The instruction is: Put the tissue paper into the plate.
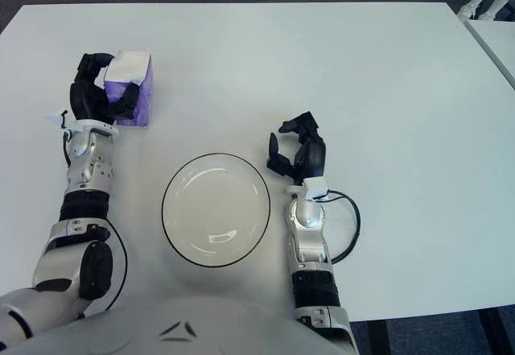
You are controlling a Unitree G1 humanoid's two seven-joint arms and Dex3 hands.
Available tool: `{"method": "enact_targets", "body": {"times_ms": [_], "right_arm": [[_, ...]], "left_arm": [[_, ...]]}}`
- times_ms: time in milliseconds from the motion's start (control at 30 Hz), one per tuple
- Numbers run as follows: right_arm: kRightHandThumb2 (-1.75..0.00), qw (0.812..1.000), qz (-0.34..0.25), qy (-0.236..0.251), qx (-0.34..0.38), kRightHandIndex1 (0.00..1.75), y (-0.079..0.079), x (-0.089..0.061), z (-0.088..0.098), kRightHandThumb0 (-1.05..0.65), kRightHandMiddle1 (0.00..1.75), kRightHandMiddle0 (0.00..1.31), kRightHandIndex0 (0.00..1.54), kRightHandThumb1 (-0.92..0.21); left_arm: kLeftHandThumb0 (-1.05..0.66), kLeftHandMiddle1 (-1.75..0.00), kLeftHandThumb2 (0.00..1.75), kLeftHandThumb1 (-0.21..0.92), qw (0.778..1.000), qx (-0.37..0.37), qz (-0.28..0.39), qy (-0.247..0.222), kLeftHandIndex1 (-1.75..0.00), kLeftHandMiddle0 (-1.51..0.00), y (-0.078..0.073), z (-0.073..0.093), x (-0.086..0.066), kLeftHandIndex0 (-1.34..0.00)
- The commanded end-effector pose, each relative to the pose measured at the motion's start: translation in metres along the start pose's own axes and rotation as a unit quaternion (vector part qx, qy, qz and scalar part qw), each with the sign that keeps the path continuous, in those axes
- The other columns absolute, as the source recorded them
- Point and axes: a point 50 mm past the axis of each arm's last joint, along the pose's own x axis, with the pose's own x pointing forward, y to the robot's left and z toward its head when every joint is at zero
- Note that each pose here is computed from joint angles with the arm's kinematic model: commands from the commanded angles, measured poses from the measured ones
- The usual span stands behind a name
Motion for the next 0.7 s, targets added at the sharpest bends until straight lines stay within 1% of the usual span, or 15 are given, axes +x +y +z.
{"method": "enact_targets", "body": {"times_ms": [0, 67, 100, 133, 167, 200, 267, 333, 433, 667], "right_arm": [[-1.11, 0.994, -0.012, 0.104, -0.018, 1.43, -0.012, -0.025, -0.036, -0.01, 1.75, 0.47, 0.58, -0.41], [-1.10, 0.994, -0.012, 0.104, -0.017, 1.44, -0.012, -0.025, -0.036, -0.01, 1.75, 0.47, 0.58, -0.42], [-1.10, 0.994, -0.012, 0.104, -0.017, 1.44, -0.012, -0.025, -0.036, -0.01, 1.75, 0.47, 0.57, -0.42], [-1.10, 0.994, -0.011, 0.105, -0.016, 1.44, -0.013, -0.025, -0.037, -0.01, 1.75, 0.47, 0.57, -0.42], [-1.10, 0.994, -0.011, 0.106, -0.016, 1.44, -0.012, -0.025, -0.037, -0.01, 1.75, 0.47, 0.57, -0.42], [-1.10, 0.994, -0.010, 0.107, -0.015, 1.44, -0.012, -0.025, -0.038, -0.01, 1.75, 0.47, 0.57, -0.42], [-1.10, 0.994, -0.010, 0.109, -0.014, 1.44, -0.012, -0.025, -0.038, -0.01, 1.75, 0.47, 0.57, -0.42], [-1.10, 0.994, -0.009, 0.110, -0.016, 1.44, -0.012, -0.025, -0.038, -0.01, 1.75, 0.47, 0.57, -0.43], [-1.10, 0.994, -0.008, 0.111, -0.015, 1.44, -0.012, -0.024, -0.038, -0.01, 1.75, 0.47, 0.57, -0.43], [-1.10, 0.993, -0.007, 0.114, -0.011, 1.44, -0.011, -0.024, -0.039, -0.01, 1.75, 0.47, 0.57, -0.42]], "left_arm": [[0.00, -1.74, 1.58, 0.08, 0.998, 0.010, -0.050, -0.029, -1.75, -0.67, -0.017, 0.016, -0.004, -0.67], [0.00, -1.74, 1.59, 0.08, 0.998, 0.012, -0.060, -0.033, -1.75, -0.67, -0.021, 0.019, -0.005, -0.67], [0.00, -1.63, 1.56, 0.08, 0.997, 0.013, -0.066, -0.035, -1.75, -0.73, -0.023, 0.021, -0.006, -0.67], [0.00, -1.47, 1.52, 0.06, 0.994, 0.019, -0.093, -0.049, -1.75, -0.82, -0.032, 0.026, -0.006, -0.68], [0.00, -1.45, 1.55, 0.03, 0.992, 0.024, -0.113, -0.060, -1.75, -0.88, -0.038, 0.029, -0.007, -0.67], [0.00, -1.45, 1.56, 0.02, 0.988, 0.032, -0.131, -0.071, -1.75, -0.90, -0.044, 0.032, -0.008, -0.67], [0.00, -1.46, 1.60, -0.02, 0.983, 0.049, -0.154, -0.086, -1.75, -0.94, -0.053, 0.036, -0.010, -0.67], [0.00, -1.50, 1.65, -0.05, 0.975, 0.084, -0.179, -0.105, -1.75, -0.97, -0.064, 0.043, -0.016, -0.67], [0.00, -1.54, 1.71, -0.10, 0.966, 0.116, -0.199, -0.119, -1.75, -0.99, -0.074, 0.050, -0.024, -0.70], [0.00, -1.62, 1.74, -0.10, 0.946, 0.175, -0.238, -0.134, -1.75, -0.96, -0.090, 0.063, -0.037, -0.70]]}}
